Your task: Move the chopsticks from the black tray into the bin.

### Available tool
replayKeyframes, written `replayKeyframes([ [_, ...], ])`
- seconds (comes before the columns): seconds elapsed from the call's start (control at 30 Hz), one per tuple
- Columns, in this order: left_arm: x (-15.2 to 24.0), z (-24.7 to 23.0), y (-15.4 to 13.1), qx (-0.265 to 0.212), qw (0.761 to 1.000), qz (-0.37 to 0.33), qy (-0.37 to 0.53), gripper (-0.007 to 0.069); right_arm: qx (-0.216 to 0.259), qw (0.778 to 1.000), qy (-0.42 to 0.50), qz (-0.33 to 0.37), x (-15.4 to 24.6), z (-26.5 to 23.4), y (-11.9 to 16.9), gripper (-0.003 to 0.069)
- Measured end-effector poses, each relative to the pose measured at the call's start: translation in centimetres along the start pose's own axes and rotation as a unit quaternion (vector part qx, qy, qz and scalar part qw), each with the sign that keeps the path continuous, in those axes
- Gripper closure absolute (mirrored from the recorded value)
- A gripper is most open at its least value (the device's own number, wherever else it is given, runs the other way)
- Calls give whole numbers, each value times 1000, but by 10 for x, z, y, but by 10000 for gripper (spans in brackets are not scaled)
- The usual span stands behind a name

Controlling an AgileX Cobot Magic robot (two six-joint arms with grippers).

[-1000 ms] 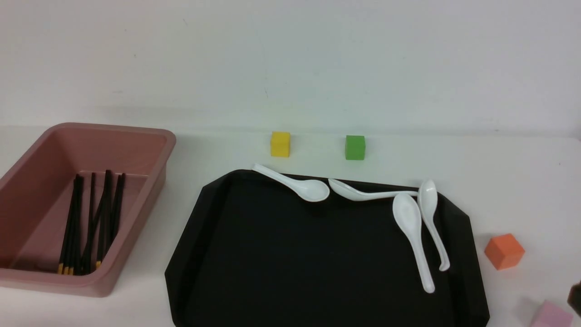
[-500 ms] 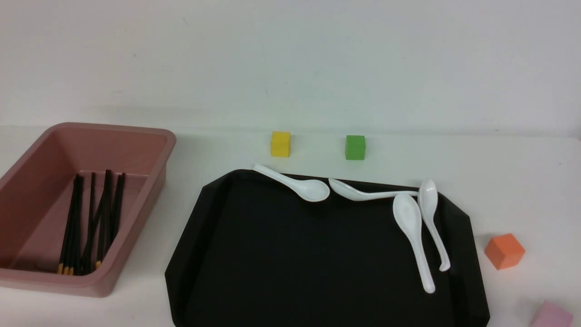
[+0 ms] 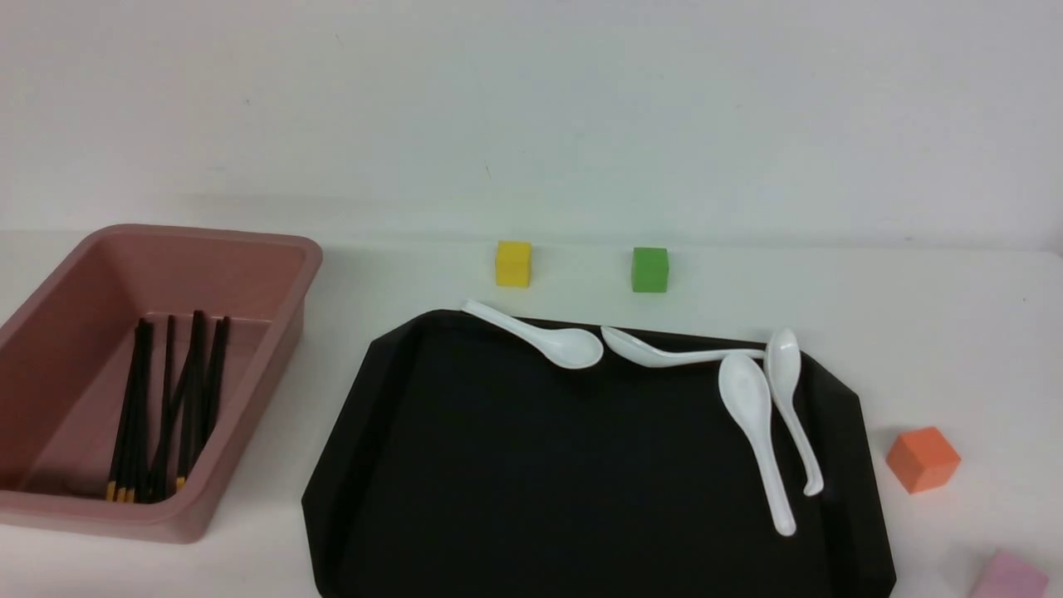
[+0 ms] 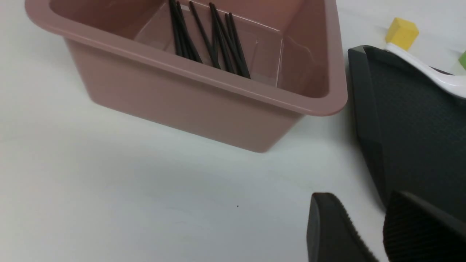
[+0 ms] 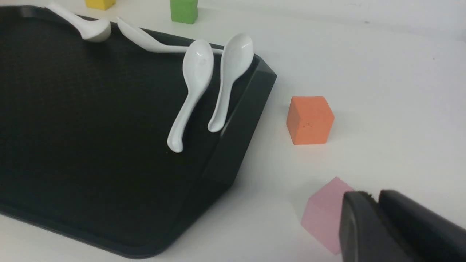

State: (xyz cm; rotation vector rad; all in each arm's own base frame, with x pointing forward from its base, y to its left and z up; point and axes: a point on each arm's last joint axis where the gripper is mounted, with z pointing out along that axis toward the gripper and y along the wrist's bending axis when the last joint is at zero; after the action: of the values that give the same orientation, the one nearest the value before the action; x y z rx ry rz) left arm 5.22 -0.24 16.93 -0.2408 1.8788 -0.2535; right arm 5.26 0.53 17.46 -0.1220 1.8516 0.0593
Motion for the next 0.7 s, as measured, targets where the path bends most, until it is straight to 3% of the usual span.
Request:
replayKeyframes([
  [0.7, 0, 0, 0, 0, 1000, 0, 0, 387, 0, 1000, 1, 0, 0, 0, 0, 540],
])
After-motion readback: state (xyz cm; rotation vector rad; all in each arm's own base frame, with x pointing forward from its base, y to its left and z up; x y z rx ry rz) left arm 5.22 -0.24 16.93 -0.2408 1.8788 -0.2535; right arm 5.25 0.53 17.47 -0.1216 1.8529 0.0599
